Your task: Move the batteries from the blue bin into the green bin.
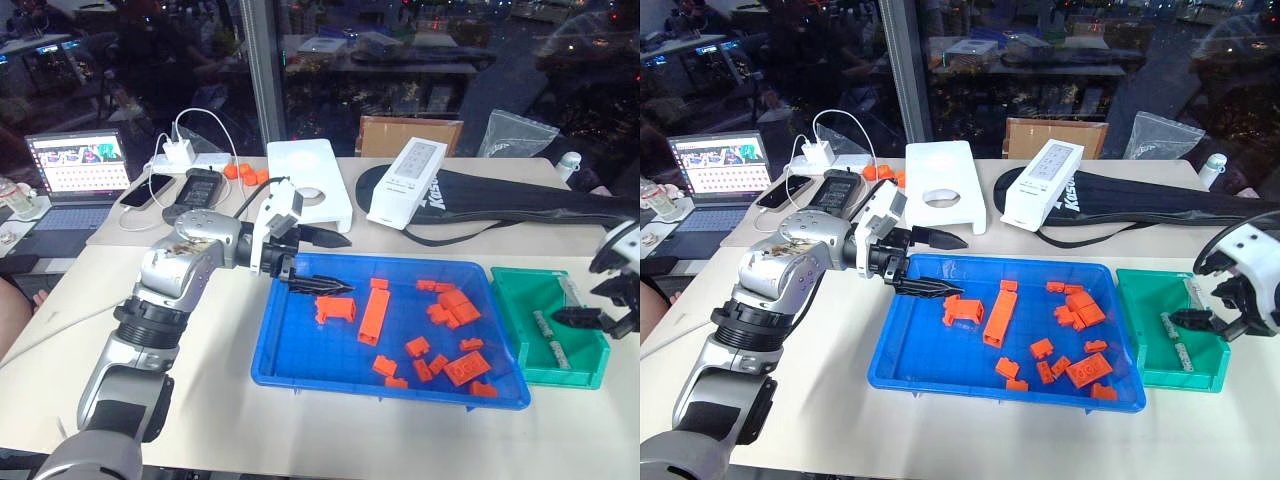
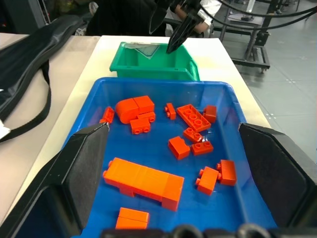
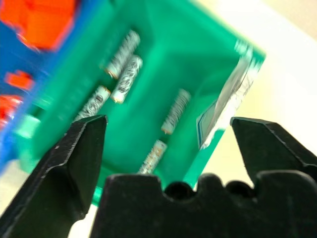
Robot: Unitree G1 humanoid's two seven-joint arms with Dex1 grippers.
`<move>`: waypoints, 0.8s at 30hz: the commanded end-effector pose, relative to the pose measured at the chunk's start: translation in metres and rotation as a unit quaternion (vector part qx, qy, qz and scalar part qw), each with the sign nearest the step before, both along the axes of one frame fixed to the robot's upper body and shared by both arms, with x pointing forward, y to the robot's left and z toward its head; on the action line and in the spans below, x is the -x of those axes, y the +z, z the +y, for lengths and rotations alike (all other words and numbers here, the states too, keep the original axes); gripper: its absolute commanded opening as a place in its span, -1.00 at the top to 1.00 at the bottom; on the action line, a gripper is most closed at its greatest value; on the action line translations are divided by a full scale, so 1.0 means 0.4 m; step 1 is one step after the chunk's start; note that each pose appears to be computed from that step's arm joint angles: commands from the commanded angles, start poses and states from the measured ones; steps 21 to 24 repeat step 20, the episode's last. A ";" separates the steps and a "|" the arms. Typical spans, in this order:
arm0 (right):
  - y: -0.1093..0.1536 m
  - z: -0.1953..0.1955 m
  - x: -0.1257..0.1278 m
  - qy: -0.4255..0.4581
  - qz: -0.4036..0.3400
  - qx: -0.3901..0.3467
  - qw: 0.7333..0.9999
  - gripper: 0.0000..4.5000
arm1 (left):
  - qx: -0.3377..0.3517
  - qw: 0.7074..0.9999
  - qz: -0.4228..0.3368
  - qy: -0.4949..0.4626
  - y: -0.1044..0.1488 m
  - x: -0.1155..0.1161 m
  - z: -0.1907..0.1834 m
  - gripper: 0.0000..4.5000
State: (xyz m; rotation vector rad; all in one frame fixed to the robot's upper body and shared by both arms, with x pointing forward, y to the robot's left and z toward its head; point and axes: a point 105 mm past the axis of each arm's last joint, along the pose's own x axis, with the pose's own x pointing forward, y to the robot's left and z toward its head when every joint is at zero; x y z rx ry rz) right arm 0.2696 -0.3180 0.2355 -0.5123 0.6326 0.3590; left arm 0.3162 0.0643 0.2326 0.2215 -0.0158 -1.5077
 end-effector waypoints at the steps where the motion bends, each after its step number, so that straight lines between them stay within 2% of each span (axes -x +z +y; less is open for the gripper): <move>1: 0.107 0.096 -0.005 0.100 -0.139 -0.051 0.984 -0.99 | 0.066 0.997 -0.037 0.034 0.077 -0.006 0.047 -1.00; 3: 0.085 0.137 0.011 0.136 -0.119 -0.098 0.979 -0.99 | 0.090 0.994 -0.023 0.061 0.095 -0.016 0.074 -1.00; 5: 0.060 0.154 0.018 0.140 -0.095 -0.114 0.979 -0.99 | 0.094 0.991 -0.037 0.092 0.101 -0.026 0.094 -1.00; 10: 0.037 0.233 0.065 0.200 -0.059 -0.187 0.960 -0.99 | 0.065 0.979 -0.049 0.184 0.058 -0.035 0.185 -1.00; 12: 0.038 0.230 0.069 0.193 -0.064 -0.205 0.957 -0.99 | 0.073 0.975 -0.029 0.209 0.040 -0.035 0.217 -1.00; 16: -0.001 0.172 0.041 0.116 -0.092 -0.228 0.962 -0.99 | 0.068 0.957 -0.009 0.281 -0.029 -0.046 0.278 -1.00; 20: -0.057 0.122 0.017 0.052 -0.111 -0.240 0.963 -0.99 | 0.069 0.951 0.023 0.301 -0.082 -0.046 0.280 -1.00; 24: -0.057 0.122 0.017 0.052 -0.111 -0.240 0.963 -0.99 | 0.069 0.951 0.023 0.301 -0.082 -0.046 0.280 -1.00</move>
